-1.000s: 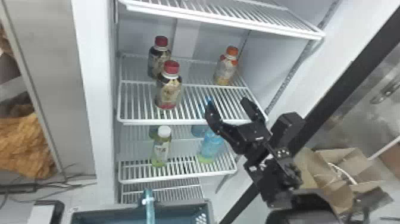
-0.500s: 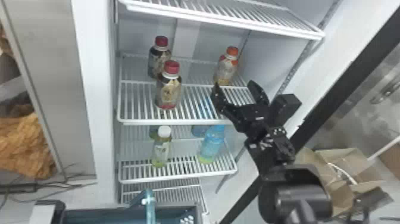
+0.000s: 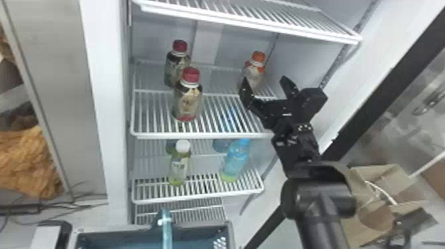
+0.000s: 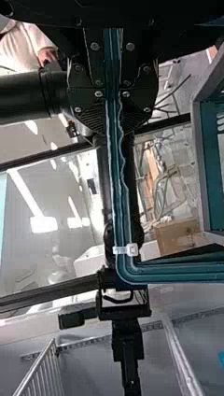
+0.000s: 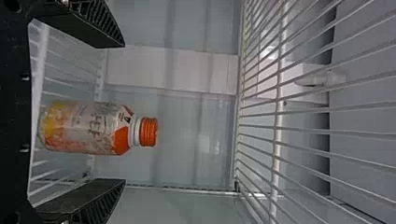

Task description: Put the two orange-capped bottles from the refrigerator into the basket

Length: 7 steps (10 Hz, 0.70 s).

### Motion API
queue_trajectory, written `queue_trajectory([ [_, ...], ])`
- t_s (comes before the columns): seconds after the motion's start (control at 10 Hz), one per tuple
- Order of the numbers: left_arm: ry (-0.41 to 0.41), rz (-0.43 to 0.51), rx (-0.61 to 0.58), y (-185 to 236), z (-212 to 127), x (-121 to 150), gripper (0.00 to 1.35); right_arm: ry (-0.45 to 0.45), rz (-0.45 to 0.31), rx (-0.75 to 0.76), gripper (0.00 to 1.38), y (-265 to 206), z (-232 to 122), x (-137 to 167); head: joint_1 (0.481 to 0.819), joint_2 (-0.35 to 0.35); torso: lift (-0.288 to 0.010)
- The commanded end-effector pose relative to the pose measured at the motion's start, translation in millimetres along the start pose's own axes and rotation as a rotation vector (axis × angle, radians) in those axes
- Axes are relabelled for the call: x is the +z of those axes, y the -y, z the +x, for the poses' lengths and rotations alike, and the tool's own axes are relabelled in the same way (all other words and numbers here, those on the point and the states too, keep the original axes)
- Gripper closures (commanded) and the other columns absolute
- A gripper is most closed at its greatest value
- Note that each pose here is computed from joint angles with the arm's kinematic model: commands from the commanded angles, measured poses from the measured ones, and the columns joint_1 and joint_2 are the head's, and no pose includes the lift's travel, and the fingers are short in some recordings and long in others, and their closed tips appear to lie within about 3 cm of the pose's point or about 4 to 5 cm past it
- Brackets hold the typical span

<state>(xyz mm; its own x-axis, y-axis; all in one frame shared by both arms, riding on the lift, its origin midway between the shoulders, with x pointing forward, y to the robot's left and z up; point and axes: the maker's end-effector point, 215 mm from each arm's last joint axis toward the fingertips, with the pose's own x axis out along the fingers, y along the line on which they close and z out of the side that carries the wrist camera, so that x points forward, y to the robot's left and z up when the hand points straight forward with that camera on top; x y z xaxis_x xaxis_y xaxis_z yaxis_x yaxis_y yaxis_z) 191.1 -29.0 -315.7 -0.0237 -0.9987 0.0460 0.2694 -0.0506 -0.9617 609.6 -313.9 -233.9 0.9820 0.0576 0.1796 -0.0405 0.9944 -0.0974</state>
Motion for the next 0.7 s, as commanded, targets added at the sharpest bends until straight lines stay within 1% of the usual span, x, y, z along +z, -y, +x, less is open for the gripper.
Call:
queue_trajectory([
  [0.0, -0.002, 0.000, 0.001, 0, 0, 0, 1.20, -0.011, -0.010, -0.011, 0.01, 6, 18, -9, 0.695, -0.350, -0.040],
  [0.2, -0.002, 0.000, 0.001, 0, 0, 0, 1.20, -0.017, -0.009, -0.035, 0.00, 15, 36, -12, 0.695, -0.350, -0.040],
  [0.6, 0.000, 0.000, -0.006, 2, 1, 0, 1.20, -0.050, -0.007, -0.032, 0.00, 13, 74, -26, 0.695, -0.350, -0.040],
])
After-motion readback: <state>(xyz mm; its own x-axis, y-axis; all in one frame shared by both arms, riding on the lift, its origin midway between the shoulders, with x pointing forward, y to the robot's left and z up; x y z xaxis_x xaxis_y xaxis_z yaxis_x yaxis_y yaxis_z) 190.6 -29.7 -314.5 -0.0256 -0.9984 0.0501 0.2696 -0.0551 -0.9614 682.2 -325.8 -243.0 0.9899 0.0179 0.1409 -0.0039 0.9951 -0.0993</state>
